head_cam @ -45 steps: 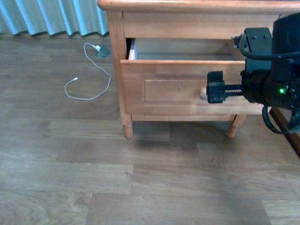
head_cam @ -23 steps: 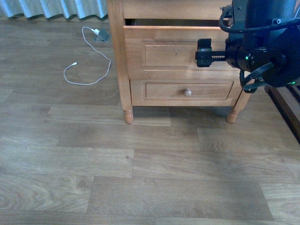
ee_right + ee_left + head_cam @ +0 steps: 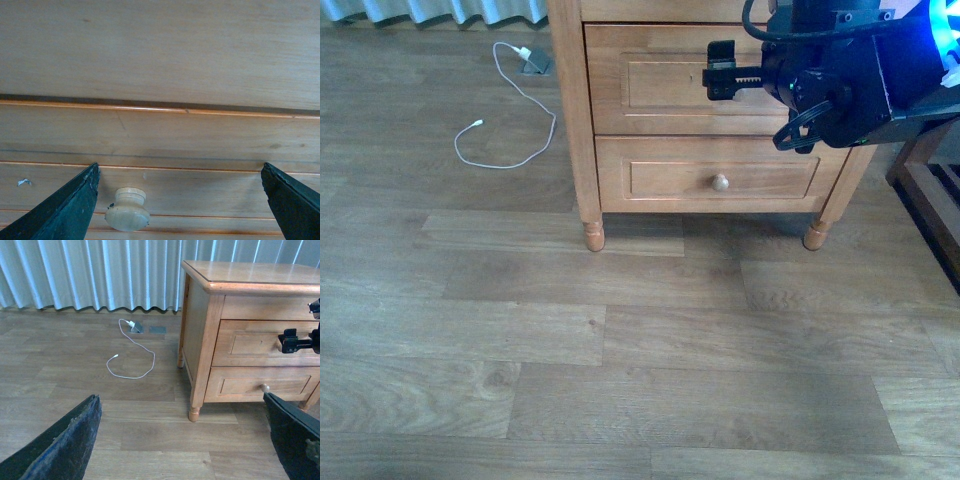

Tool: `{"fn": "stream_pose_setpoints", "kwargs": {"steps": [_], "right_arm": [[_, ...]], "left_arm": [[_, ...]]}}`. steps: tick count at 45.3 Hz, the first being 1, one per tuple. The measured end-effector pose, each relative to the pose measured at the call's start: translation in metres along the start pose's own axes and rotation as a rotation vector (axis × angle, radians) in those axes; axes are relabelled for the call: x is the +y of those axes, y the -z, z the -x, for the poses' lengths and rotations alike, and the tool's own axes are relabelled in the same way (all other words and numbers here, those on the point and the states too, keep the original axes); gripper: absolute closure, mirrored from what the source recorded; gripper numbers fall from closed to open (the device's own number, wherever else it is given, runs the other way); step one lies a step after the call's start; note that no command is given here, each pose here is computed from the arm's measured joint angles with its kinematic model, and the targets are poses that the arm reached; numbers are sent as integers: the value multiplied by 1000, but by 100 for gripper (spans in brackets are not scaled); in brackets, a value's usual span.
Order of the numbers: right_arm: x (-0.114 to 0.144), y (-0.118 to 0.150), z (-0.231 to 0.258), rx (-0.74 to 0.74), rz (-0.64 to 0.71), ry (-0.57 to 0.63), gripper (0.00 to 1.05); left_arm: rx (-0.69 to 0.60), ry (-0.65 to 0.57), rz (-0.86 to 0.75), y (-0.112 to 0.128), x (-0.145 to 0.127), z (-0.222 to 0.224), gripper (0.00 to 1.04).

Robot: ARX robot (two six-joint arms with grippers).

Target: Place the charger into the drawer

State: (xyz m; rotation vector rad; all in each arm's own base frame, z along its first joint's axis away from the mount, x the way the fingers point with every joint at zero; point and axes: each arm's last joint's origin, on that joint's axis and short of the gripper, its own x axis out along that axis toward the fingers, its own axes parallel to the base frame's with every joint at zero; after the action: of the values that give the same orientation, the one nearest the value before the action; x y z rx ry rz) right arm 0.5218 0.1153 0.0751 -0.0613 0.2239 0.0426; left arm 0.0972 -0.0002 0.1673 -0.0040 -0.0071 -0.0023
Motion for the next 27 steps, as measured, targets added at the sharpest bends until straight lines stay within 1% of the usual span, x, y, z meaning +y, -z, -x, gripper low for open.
{"fn": "stream_pose_setpoints", "kwargs": {"steps": [4,10,19,27], "right_arm": [[-2,1,4,-4,-2,-14,8],[-14,-1,34,6,-19,-39,8],[-35,-31,94,-34,-59,-63,8],[-54,-50,148,-49,-94,-67,8]], "left_arm": [[0,0,0,0,0,0,6],[0,0,0,0,0,0,6],[0,0,0,0,0,0,6],[0,0,0,0,0,0,6]]}}
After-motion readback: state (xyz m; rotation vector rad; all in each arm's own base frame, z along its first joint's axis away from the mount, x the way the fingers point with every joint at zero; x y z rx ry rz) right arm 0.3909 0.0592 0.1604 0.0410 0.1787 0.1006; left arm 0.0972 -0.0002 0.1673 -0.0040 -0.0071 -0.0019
